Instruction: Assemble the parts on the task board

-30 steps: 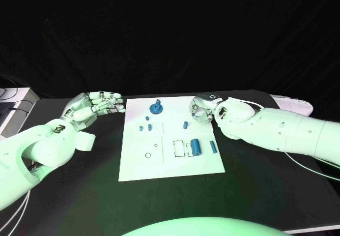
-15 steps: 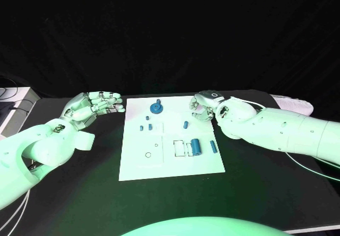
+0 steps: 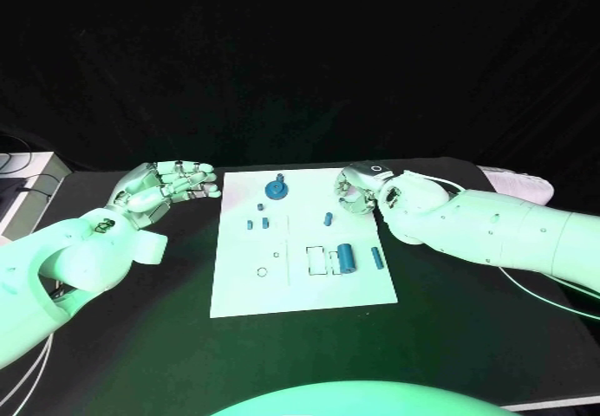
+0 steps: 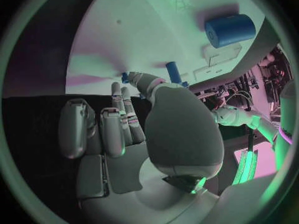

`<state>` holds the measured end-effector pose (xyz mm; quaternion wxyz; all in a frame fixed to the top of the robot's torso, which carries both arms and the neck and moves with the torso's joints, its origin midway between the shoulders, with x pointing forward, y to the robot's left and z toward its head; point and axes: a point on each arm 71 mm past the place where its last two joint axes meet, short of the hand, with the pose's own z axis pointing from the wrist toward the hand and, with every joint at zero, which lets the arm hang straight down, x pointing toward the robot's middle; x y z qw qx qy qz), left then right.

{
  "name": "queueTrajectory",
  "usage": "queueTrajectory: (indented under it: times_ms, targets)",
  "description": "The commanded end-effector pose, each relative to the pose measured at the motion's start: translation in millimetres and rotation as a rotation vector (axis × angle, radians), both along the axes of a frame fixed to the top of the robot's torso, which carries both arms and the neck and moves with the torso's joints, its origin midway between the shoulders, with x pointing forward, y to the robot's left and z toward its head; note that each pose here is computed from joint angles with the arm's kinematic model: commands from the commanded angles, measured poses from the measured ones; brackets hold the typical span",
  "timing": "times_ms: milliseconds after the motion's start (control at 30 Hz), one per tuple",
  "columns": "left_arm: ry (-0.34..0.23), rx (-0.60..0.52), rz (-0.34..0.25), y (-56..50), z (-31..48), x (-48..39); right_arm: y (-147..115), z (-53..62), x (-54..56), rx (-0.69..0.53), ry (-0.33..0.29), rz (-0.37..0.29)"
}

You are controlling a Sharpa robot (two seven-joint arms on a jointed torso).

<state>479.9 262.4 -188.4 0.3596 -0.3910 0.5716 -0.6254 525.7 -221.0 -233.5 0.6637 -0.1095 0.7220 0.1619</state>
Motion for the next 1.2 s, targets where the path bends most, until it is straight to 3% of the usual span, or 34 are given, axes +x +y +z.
queueTrajectory:
  times_ms: [33, 700, 1200]
  targets:
    - [0.000, -0.010, -0.006, -1.3, 0.6, -0.2, 1.4, -3.9, -0.6, -0.021, 0.028, 0.009]
    - [0.002, -0.008, -0.008, -1.5, 0.3, -0.3, 4.5, -10.9, -3.1, -0.034, 0.045, 0.014]
    - [0.005, -0.003, -0.002, -0.4, -1.0, 0.6, 5.2, 1.3, -7.1, 0.045, -0.104, -0.013]
